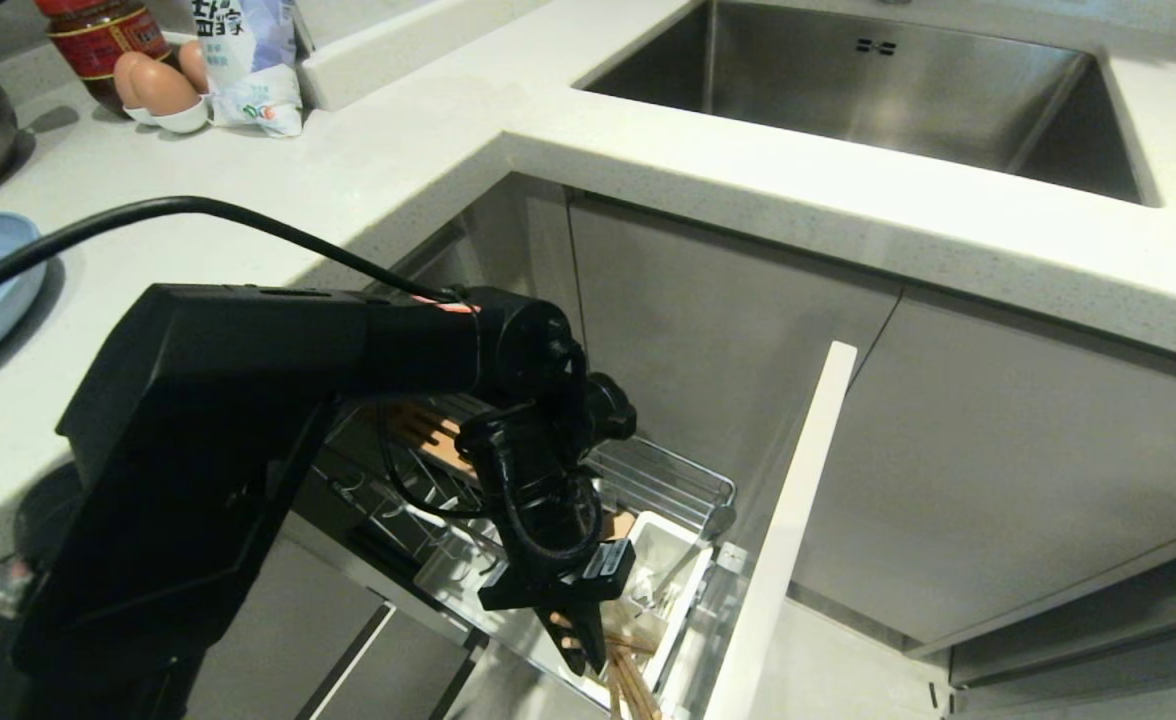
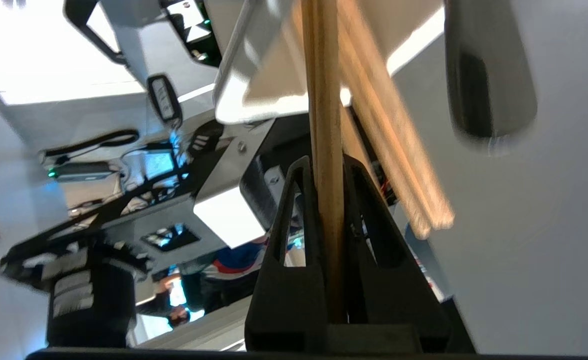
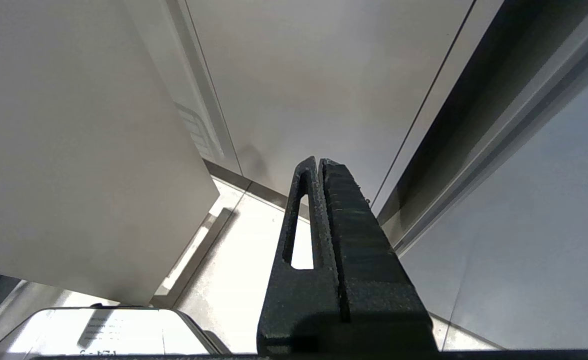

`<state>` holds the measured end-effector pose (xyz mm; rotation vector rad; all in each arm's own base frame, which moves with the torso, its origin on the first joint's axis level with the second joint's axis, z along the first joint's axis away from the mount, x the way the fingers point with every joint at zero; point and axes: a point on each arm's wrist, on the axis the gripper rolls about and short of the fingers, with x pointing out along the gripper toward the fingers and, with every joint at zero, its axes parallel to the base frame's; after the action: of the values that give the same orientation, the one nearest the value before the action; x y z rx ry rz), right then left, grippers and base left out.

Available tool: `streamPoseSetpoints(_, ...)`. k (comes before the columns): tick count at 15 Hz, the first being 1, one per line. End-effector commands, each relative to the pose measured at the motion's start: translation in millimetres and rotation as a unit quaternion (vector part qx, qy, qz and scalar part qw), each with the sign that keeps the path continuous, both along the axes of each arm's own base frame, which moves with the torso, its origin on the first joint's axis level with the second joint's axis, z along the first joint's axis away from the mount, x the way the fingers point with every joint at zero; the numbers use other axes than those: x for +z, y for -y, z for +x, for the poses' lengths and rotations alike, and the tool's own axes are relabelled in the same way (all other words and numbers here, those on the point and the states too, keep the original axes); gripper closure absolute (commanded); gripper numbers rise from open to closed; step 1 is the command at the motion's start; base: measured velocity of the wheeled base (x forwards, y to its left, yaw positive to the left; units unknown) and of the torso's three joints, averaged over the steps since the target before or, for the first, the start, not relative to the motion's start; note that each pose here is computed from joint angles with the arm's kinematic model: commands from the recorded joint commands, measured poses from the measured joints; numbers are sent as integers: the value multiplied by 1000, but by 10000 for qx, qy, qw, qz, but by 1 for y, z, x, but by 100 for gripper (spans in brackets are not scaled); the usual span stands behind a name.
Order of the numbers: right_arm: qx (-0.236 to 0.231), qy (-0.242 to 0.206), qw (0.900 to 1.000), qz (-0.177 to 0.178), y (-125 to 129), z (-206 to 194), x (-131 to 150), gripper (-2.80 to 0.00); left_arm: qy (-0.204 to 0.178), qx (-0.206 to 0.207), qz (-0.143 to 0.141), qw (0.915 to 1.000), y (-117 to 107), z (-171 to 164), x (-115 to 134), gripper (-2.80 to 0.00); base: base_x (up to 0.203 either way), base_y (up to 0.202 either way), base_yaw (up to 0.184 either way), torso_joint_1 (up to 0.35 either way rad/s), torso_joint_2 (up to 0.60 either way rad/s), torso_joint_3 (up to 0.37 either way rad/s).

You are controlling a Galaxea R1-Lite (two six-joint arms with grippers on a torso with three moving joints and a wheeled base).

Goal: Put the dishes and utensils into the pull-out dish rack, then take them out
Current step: Take the chopsticks out of the cupboard

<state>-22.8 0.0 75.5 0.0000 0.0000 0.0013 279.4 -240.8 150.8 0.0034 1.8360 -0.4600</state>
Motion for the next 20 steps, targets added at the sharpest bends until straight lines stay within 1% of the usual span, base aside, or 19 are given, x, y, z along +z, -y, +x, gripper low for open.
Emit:
streamPoseSetpoints(1, 1, 0, 10000, 0, 0, 0, 0, 0, 144, -61, 44, 9999, -5, -12, 19, 0, 0, 0, 0, 0, 0, 0)
streamPoseSetpoints(2, 1, 0, 10000, 0, 0, 0, 0, 0, 206, -104, 107, 9997, -6, -16, 24, 0, 0, 0, 0, 0, 0, 0)
streamPoseSetpoints(6, 1, 0, 10000, 0, 0, 0, 0, 0, 322, -244, 165, 9990, -13, -34, 47, 0, 0, 0, 0, 0, 0, 0)
streamPoseSetpoints(9, 1, 0, 10000, 0, 0, 0, 0, 0, 401, -382, 144, 9984, -18, -52, 66, 0, 0, 0, 0, 0, 0, 0)
streamPoseSetpoints(12, 1, 0, 10000, 0, 0, 0, 0, 0, 653, -513, -16, 9965, -24, -69, 87, 0, 0, 0, 0, 0, 0, 0)
streamPoseSetpoints(15, 1, 0, 10000, 0, 0, 0, 0, 0, 913, -589, -128, 9940, -30, -82, 103, 0, 0, 0, 0, 0, 0, 0)
streamPoseSetpoints(18, 1, 0, 10000, 0, 0, 0, 0, 0, 1188, -588, -287, 9908, -41, -94, 120, 0, 0, 0, 0, 0, 0, 0)
streamPoseSetpoints(20, 1, 0, 10000, 0, 0, 0, 0, 0, 1450, -591, -323, 9871, -49, -103, 132, 0, 0, 0, 0, 0, 0, 0)
